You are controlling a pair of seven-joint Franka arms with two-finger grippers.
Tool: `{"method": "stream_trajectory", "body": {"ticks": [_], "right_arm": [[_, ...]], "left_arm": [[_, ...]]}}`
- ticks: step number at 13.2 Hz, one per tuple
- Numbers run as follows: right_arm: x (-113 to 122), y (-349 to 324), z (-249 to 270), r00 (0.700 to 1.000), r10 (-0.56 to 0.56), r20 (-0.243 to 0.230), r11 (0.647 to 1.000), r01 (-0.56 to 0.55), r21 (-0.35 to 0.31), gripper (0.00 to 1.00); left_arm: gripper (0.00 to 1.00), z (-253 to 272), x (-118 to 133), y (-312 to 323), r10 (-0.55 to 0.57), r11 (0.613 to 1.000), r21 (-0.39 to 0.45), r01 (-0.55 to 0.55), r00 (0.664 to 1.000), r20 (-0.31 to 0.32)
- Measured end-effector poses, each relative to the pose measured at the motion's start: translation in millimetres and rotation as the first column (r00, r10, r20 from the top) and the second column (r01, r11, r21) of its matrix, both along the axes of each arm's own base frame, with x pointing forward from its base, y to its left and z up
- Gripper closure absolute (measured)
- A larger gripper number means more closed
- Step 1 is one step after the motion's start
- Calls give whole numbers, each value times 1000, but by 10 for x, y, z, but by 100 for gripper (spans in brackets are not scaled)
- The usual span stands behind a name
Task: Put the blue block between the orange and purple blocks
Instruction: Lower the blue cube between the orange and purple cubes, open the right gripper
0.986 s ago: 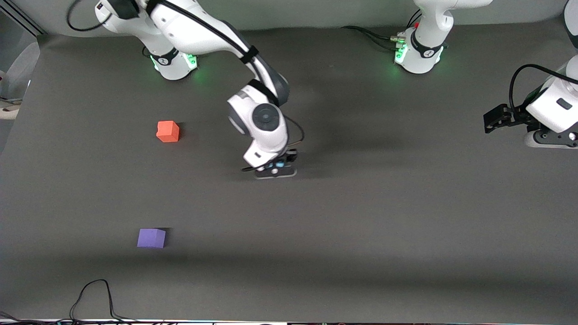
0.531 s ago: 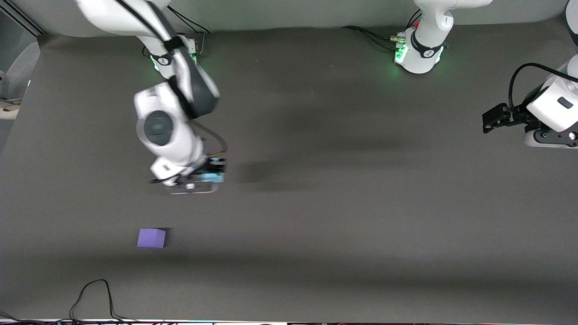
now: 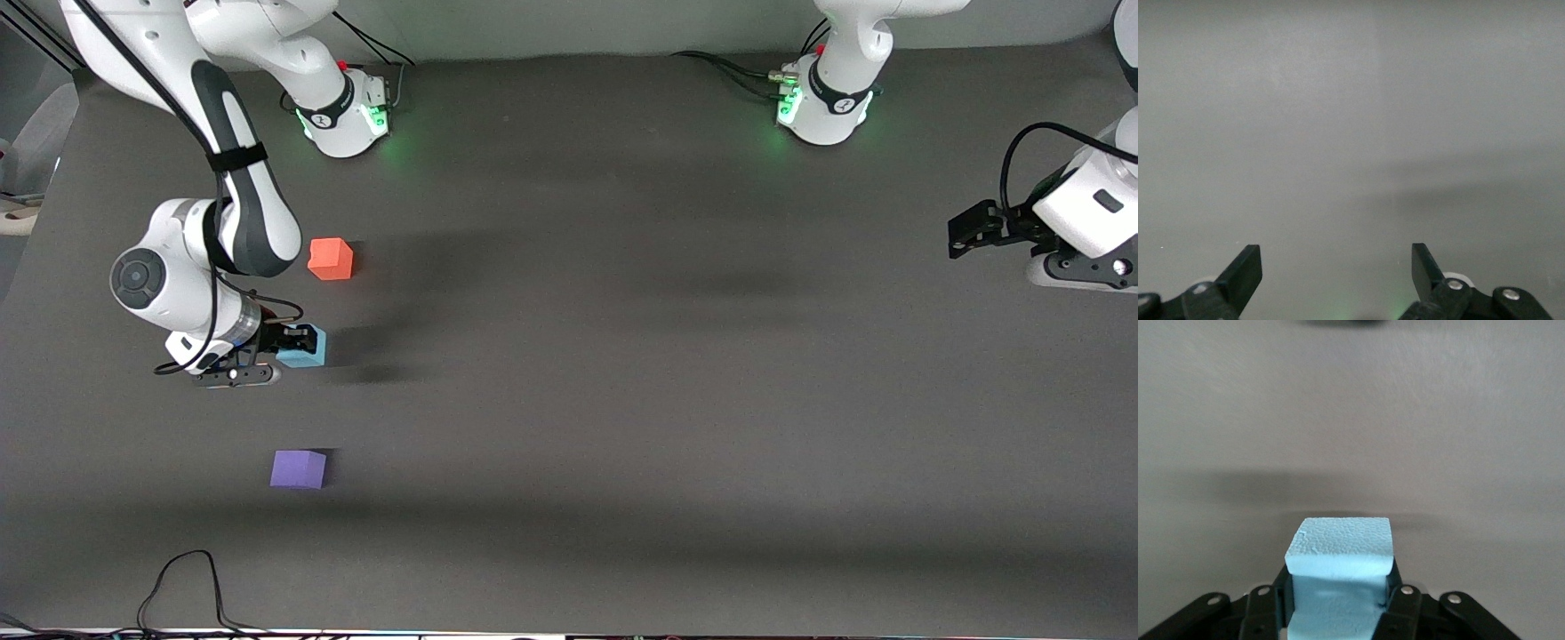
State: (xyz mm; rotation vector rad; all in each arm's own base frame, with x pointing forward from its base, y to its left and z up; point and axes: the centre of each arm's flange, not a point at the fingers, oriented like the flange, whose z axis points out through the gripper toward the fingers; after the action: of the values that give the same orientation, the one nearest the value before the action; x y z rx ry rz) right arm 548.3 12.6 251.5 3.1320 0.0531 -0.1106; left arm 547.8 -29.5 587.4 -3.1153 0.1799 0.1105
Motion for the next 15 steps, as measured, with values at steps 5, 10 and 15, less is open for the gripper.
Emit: {"method": "stream_trajectory", "body": {"ticks": [5, 10, 15], "right_arm": [[-35, 60, -238, 1000, 14, 4, 1000, -14, -24, 47], [-36, 58, -336, 1000, -9, 7, 1000, 9, -15, 47], [-30, 55, -400, 1000, -18, 14, 1000, 18, -17, 37]], "left_arm": [[0, -3, 2, 11, 0, 1000, 0, 0, 1000, -1], [0, -6, 6, 11, -1, 1000, 0, 1, 1000, 0], [0, -8, 8, 11, -2, 1000, 0, 2, 1000, 0]]}}
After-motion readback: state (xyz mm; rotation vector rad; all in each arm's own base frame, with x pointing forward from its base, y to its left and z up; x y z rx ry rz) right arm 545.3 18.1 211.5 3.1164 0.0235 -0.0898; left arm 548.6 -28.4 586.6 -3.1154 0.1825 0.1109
